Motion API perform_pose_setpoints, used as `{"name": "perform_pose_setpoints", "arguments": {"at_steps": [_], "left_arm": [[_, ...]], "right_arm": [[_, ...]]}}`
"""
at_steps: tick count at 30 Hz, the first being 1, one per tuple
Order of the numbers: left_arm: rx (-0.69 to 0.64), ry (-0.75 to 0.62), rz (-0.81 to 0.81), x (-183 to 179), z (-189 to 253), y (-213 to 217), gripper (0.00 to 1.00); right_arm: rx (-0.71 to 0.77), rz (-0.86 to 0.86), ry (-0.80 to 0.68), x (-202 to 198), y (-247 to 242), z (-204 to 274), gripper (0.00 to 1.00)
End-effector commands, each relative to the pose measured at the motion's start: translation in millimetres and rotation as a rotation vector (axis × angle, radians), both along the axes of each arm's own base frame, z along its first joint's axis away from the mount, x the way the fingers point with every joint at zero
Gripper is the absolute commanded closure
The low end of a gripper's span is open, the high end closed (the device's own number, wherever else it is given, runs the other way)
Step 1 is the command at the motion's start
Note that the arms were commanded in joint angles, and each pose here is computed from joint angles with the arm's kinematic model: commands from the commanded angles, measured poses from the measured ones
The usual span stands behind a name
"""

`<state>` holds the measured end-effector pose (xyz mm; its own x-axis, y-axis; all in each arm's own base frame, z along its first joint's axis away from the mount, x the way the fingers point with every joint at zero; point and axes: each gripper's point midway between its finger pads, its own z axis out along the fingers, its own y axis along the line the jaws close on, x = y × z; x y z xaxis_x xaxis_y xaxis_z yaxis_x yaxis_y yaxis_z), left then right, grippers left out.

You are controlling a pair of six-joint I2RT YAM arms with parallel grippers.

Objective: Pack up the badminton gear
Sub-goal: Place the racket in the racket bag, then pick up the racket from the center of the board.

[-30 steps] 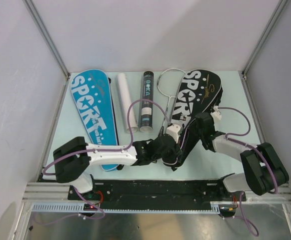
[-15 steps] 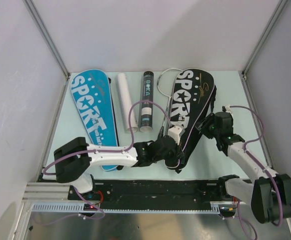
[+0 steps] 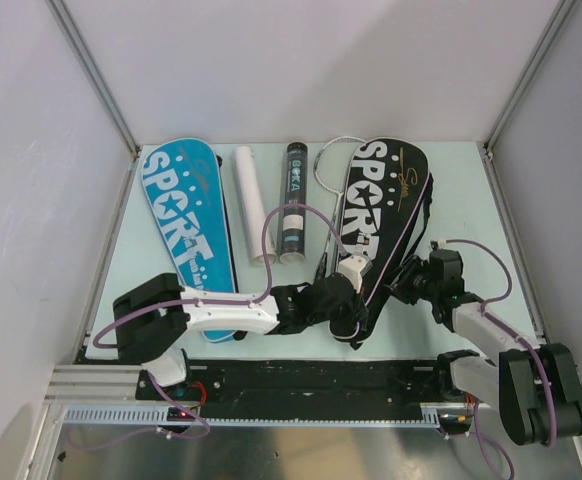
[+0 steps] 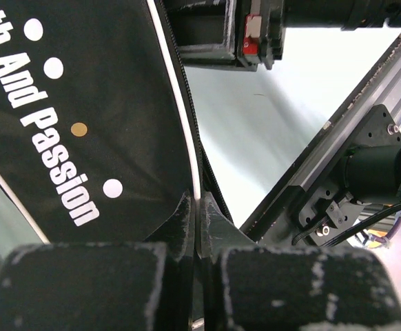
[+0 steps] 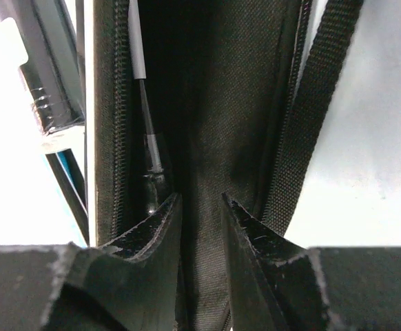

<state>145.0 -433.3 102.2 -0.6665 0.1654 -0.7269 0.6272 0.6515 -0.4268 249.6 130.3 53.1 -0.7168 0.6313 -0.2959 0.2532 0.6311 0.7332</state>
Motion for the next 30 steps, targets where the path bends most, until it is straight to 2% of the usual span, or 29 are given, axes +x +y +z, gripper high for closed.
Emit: {"name": "perform_pose_setpoints", "arguments": {"at_steps": [1, 9, 19, 23, 27, 30], "left_arm": [[-0.114, -0.047, -0.024, 1, 34, -23, 1.00], [-0.133, -0.061, -0.055, -3, 35, -27, 1.00], [-0.128, -0.070, -0.095, -9, 26, -32, 1.00], [-0.123, -0.074, -0.079, -6, 24, -30, 1.00], [-0.126, -0.076, -0.067, -5, 26, -29, 0.89], [-0.130, -0.081, -0.063, -4, 29, -30, 0.76]], "right_arm": [[0.129, 0.037, -0.122, 14, 22, 23, 0.67], [0.153, 0.054, -0.101, 11, 30, 11, 0.68], [0.095, 0.062, -0.099, 18, 29, 6, 0.74], [0.059, 0.000, -0.017, 15, 18, -5, 0.73], [-0.008, -0.147, 0.050, 11, -11, -3, 0.63], [-0.077, -0.268, 0.058, 6, -36, 4, 0.59]]}}
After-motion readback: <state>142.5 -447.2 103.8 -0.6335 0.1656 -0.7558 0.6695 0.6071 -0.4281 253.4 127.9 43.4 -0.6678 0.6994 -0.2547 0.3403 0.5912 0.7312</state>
